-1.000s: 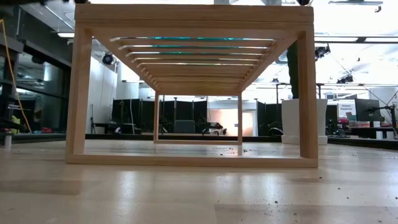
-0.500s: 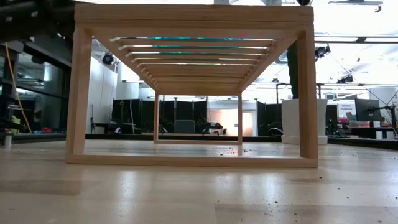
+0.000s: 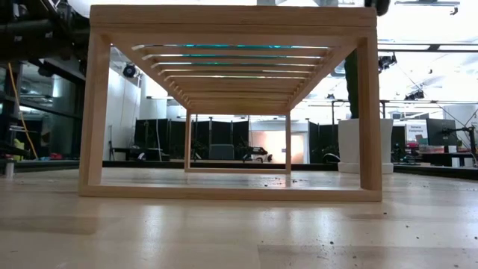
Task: Place and stack plates onto a shelf
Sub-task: Return to Home Position
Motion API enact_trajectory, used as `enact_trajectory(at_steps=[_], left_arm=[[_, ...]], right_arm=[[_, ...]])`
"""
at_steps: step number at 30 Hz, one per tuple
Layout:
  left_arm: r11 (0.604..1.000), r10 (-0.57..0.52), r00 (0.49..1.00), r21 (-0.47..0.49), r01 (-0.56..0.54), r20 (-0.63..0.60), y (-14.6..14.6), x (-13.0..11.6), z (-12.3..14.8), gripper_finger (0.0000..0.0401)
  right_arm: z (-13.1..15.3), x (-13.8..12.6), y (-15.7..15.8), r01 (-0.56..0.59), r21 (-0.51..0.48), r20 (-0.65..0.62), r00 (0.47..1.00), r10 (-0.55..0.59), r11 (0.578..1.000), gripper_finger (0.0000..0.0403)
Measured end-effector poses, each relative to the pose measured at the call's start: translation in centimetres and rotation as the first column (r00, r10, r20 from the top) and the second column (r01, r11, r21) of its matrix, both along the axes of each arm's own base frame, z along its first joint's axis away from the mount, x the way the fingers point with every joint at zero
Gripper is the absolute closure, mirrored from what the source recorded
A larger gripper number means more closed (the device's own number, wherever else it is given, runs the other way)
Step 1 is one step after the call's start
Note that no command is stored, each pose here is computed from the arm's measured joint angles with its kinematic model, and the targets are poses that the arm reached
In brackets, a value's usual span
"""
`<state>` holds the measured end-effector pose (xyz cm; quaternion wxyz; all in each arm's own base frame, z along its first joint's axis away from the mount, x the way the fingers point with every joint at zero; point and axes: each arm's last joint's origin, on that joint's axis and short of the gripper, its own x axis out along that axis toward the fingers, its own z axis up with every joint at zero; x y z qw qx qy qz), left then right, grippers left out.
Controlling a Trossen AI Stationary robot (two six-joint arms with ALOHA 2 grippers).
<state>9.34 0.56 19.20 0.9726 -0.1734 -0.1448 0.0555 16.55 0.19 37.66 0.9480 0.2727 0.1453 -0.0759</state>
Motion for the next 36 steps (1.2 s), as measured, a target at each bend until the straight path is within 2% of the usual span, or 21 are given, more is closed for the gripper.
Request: enact_trajectory(at_steps=[3,7,17,25,29,36], left_arm=[[1.000,0.006,1.000,0.004,-0.006,-0.003,0.0,0.0,0.0,0.0401],[1.000,0.006,1.000,0.005,-0.006,-0.004,0.0,0.0,0.0,0.0401],[1.000,0.006,1.000,0.006,-0.006,-0.004,0.0,0.0,0.0,0.0401],[1.000,0.007,1.000,0.006,-0.007,-0.004,0.0,0.0,0.0,0.0401],[1.000,0.007,1.000,0.006,-0.007,-0.009,0.0,0.0,-0.1,0.0401],[1.000,0.007,1.000,0.006,-0.006,-0.027,0.0,0.1,-0.2,0.0400]], right_arm=[[-0.5,-1.1,0.4,-0.040,-0.025,-0.055,0.998,0.039,0.999,0.0318],[-1.9,-2.8,0.9,-0.087,-0.066,-0.017,0.996,0.086,0.994,0.0391],[-9.6,-7.1,0.9,-0.121,-0.005,0.184,0.976,0.120,0.993,0.0398],[-12.0,-9.6,0.4,-0.092,-0.079,0.355,0.928,0.114,0.993,0.0402],[-12.8,-10.1,0.4,-0.106,-0.108,0.390,0.910,0.140,0.988,0.0402],[-14.9,-8.8,0.8,-0.170,-0.144,0.416,0.883,0.215,0.975,0.0403]])
